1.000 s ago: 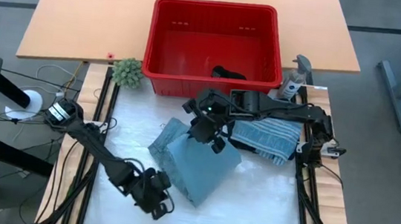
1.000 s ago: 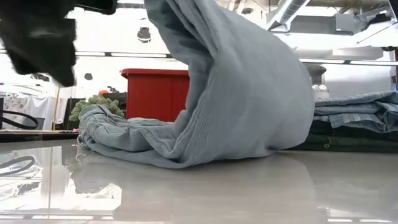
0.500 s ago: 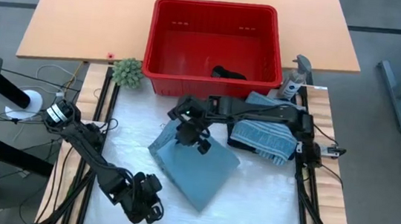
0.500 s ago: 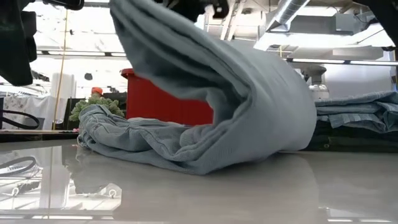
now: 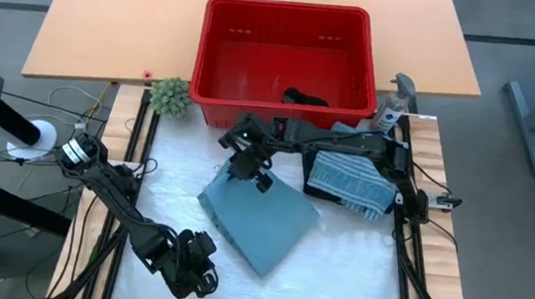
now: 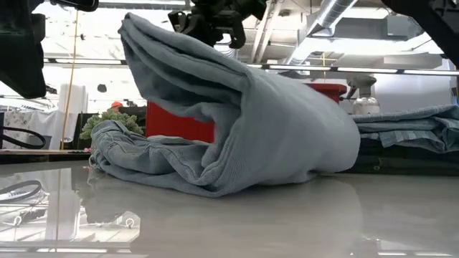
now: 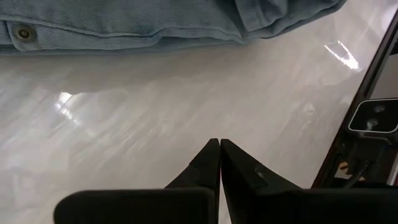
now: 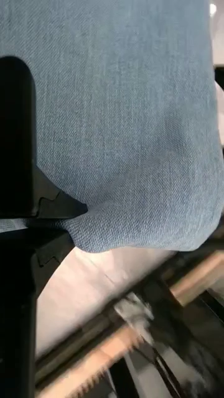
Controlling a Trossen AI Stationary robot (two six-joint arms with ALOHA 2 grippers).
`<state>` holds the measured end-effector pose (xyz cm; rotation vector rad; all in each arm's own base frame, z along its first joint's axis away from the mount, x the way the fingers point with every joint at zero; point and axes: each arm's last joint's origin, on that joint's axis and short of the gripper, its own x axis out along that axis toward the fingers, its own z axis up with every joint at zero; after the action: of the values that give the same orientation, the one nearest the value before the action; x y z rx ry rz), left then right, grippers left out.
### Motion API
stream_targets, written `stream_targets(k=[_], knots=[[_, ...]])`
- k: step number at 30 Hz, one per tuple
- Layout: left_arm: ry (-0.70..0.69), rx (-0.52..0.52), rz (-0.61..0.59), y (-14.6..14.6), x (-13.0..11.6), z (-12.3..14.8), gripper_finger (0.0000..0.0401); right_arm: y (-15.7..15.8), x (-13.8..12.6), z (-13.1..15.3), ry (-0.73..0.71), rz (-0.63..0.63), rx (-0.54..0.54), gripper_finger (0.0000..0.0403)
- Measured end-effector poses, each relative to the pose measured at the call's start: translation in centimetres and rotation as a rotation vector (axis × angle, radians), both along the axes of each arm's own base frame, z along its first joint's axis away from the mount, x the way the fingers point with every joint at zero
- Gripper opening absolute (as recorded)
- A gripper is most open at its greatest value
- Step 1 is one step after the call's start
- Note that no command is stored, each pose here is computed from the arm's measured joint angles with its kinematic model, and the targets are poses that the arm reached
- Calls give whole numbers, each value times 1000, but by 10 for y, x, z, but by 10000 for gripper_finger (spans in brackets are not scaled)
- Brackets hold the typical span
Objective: Fold Laundry from Bin
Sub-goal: Fold the blue pants
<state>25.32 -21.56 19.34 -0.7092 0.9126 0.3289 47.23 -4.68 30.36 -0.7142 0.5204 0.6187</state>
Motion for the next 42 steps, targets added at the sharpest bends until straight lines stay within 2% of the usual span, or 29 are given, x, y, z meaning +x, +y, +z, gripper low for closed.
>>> stream_targets(k=[8,21,26,28,31,35,39,42], knots=[[0,-1,2,0,0,0,0,-1,3,4,-48,3,8,37],[-3,2,5,0,0,0,0,-3,7,9,-96,-35,42,139],[-21,13,44,4,3,0,0,-4,0,16,-29,-128,144,169],[-51,44,87,10,7,2,0,-1,-13,33,-20,-144,166,174],[-109,107,140,28,15,12,0,8,-47,87,-77,-139,163,175],[-245,191,195,65,22,51,0,19,-104,153,-155,-227,179,175],[-413,310,319,109,13,100,0,26,-167,193,-144,-291,310,167],[-471,328,360,140,6,125,0,36,-211,210,-74,-235,444,152]])
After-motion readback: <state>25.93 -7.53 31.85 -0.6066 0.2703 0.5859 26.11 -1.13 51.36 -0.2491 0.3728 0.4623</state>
